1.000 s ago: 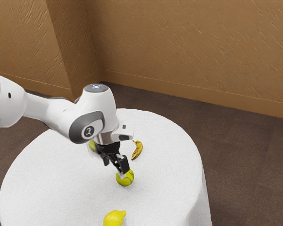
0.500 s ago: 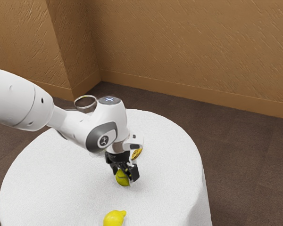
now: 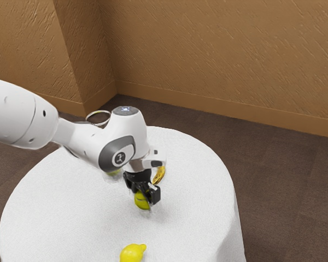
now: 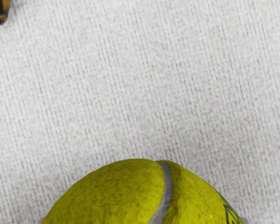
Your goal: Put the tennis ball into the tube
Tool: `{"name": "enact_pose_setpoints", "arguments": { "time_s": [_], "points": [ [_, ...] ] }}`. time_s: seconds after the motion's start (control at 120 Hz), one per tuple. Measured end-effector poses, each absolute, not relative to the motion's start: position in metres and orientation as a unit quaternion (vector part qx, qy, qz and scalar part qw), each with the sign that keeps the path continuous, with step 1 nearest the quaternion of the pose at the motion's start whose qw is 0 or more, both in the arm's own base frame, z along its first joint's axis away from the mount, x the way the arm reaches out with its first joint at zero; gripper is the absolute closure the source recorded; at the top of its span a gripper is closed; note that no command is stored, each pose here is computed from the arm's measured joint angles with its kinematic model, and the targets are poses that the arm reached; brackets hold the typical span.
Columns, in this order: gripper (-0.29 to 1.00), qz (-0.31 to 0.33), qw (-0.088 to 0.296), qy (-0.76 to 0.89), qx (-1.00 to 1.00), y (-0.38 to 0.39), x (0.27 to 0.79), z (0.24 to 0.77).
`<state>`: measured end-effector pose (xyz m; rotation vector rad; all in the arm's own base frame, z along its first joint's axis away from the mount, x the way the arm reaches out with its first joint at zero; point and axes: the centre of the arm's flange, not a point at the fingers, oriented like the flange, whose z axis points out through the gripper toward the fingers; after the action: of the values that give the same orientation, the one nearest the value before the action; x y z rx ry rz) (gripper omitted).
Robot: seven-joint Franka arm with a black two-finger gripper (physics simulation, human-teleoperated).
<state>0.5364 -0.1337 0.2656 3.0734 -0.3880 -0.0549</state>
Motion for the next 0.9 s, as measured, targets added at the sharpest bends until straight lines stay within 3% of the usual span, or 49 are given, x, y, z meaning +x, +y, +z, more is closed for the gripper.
{"name": "enact_pose_setpoints", "arguments": {
  "time_s": [0.242,0.492,0.9],
  "points": [
    [0.32,0.018,0.028,-0.115,0.993,-0.122,0.534,0.375],
    [0.31,0.006,0.03,-0.072,0.997,-0.071,0.559,0.482],
    [0.31,-0.028,0.003,0.006,1.0,0.035,0.567,0.543]
  ]
}}
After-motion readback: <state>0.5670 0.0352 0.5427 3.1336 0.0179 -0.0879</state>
